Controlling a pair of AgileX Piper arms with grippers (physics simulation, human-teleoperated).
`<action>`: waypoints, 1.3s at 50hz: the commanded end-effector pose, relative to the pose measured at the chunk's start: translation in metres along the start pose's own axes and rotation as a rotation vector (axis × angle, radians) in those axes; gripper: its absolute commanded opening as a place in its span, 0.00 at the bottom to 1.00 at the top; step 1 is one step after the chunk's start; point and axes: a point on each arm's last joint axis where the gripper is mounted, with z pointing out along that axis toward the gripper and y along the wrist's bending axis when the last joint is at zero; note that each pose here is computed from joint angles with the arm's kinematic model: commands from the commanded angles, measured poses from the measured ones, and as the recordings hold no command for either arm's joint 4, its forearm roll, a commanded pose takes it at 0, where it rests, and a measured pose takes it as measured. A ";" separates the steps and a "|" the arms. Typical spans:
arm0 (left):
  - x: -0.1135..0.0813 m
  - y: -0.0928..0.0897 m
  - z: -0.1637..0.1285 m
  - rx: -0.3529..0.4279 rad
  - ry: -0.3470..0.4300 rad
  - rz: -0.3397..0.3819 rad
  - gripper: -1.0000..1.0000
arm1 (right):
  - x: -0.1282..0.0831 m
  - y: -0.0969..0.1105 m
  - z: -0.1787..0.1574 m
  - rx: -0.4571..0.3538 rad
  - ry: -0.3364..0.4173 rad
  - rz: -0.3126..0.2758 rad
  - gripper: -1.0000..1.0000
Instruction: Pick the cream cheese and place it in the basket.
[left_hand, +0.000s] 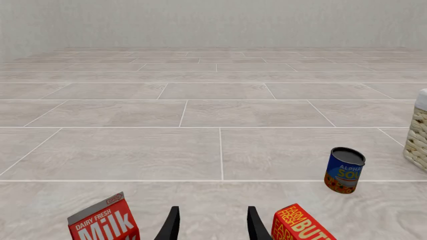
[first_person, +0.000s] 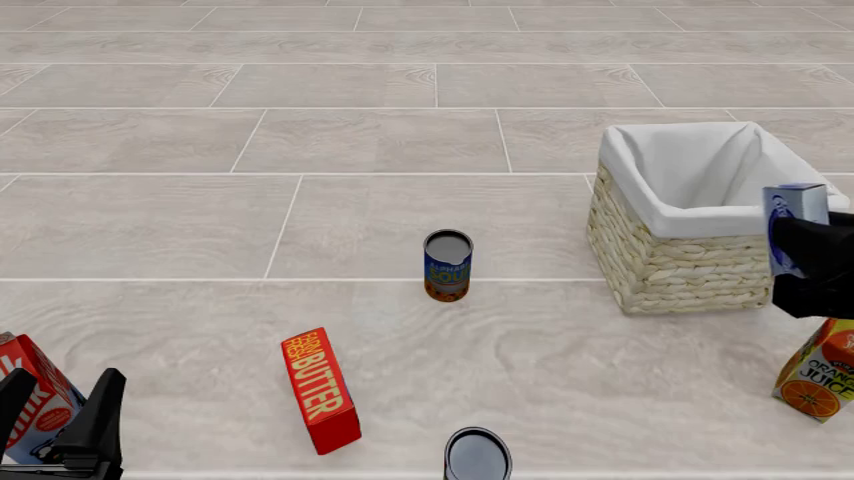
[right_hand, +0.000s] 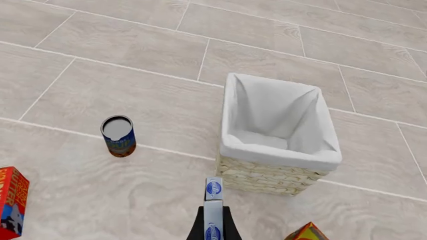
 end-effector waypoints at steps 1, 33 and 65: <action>0.000 0.000 0.000 0.000 0.000 0.000 1.00 | -0.024 -0.005 0.011 0.016 -0.102 0.142 0.00; 0.000 0.000 0.000 0.000 0.000 0.000 1.00 | -0.073 -0.046 0.136 0.117 -0.014 0.193 0.00; 0.000 0.000 0.000 0.000 0.000 0.000 1.00 | -0.093 -0.091 0.208 0.182 0.110 0.127 0.00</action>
